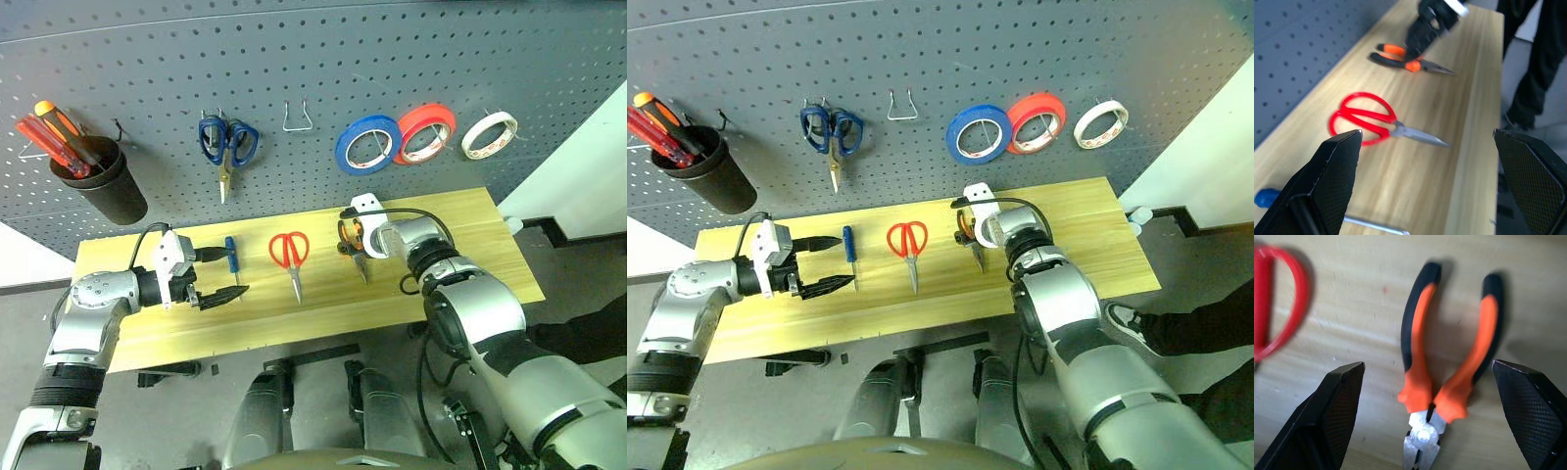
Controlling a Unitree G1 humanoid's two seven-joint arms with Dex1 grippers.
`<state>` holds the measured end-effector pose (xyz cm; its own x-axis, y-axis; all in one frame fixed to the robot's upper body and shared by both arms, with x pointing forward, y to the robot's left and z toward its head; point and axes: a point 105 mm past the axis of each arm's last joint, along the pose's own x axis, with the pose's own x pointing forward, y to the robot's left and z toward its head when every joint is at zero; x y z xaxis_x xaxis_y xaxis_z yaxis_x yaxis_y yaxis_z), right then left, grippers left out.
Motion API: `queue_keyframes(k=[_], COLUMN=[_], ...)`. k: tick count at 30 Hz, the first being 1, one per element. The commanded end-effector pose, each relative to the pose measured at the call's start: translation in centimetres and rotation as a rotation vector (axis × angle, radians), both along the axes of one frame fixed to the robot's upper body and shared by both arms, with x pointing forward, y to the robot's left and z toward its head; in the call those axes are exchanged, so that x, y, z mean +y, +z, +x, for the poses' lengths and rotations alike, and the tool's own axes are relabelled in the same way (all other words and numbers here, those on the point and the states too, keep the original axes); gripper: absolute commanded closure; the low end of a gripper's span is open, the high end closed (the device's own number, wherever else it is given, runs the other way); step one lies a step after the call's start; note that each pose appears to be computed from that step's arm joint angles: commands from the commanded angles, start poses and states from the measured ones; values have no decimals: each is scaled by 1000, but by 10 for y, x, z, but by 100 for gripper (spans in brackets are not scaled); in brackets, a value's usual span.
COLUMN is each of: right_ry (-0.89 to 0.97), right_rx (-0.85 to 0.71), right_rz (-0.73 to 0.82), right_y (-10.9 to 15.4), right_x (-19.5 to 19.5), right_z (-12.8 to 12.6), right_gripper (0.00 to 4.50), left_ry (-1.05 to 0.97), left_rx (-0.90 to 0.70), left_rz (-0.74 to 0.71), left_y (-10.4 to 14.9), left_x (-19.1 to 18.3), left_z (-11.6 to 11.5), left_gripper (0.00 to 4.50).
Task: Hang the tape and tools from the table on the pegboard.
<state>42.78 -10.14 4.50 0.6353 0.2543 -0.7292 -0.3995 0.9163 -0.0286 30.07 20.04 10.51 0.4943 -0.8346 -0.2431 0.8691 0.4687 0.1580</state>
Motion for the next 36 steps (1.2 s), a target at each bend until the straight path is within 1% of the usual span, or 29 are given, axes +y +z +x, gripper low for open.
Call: queue_keyframes(k=[1, 6, 15, 18, 22, 23, 27, 30, 34, 36], right_ry=[9, 3, 18, 37, 54, 53, 67, 97, 151, 178], right_rx=[-38, -34, -11, -5, 6, 13, 35, 35, 32, 50], right_rz=[-53, -39, -62, -81, -78, -73, -58, -53, -25, 19], right_y=[4, 2, -6, -8, -6, -6, -4, 2, 23, 34], right_x=[-1, 5, 12, 12, 16, 16, 16, 16, 13, 14], right_z=[4, 3, -2, -4, -4, -5, -6, -5, 0, -1], right_gripper=[16, 16, 16, 74, 202, 225, 231, 231, 231, 231], left_ry=[20, 28, 40, 42, 44, 46, 61, 61, 49, 47], left_rx=[-53, -41, -16, -11, -13, -17, -42, -55, -76, -81], left_rz=[-8, -7, -5, -3, -3, -3, -22, -18, -13, -24], left_y=[11, 7, 2, 0, 0, 0, 6, 6, 9, 11], left_x=[4, 4, 4, 3, 2, 2, 3, 2, 1, 1], left_z=[-1, -9, -20, -20, -18, -16, -9, -4, -1, 0], left_gripper=[0, 0, 0, 0, 0, 0, 0, 0, 0, 0])
